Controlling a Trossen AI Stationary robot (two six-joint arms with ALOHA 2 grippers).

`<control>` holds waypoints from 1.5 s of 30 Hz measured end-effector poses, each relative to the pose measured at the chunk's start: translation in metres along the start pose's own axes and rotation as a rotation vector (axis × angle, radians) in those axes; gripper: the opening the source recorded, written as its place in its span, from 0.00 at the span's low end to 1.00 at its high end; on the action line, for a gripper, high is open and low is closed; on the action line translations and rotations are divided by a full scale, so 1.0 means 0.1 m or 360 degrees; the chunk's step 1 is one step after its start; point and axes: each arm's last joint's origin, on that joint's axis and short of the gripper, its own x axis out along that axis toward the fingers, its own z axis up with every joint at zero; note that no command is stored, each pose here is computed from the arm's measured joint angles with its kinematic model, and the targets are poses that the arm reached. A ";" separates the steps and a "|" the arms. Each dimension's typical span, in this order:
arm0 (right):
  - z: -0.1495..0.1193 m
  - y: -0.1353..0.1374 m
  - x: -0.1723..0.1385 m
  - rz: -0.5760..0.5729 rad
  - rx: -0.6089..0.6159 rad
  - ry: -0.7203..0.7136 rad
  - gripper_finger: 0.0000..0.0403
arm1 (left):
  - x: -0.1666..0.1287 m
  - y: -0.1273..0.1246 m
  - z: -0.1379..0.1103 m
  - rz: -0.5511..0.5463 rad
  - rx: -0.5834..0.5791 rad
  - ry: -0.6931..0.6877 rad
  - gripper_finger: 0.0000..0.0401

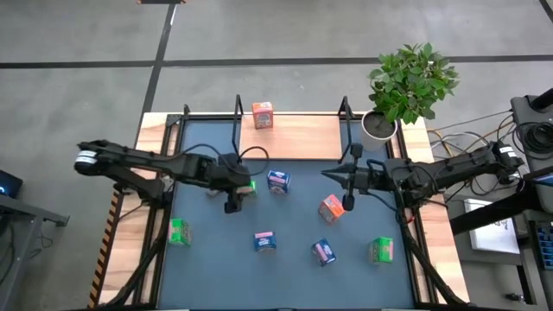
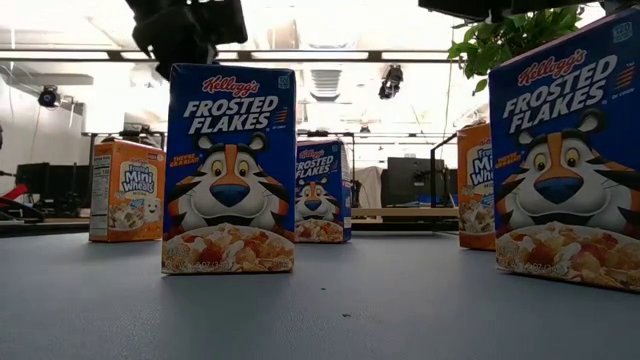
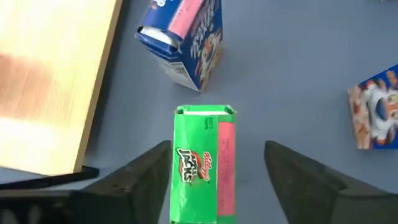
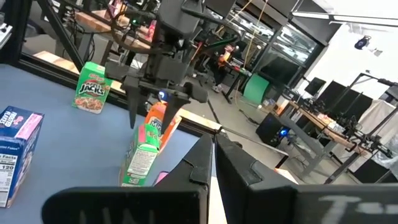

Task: Stack cereal on shelf
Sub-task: Put the center green cereal box on the shelf

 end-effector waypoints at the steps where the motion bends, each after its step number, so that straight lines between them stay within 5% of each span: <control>1: 0.00 0.00 0.00 0.0000 0.0000 0.0002 0.03 | 0.01 0.00 0.00 0.0003 0.0023 0.0013 0.65; 13: -0.02 0.01 0.01 0.0004 -0.0005 0.0019 0.03 | 0.19 -0.01 -0.02 0.0111 0.0111 0.0093 0.64; 33: -0.02 0.02 0.02 0.0006 -0.0005 0.0022 0.03 | 0.25 -0.03 -0.04 0.0098 0.0074 0.0140 0.35; 45: -0.02 0.02 0.02 0.0005 0.0009 0.0022 0.03 | -0.43 0.08 0.46 0.0042 0.0313 -0.0086 0.34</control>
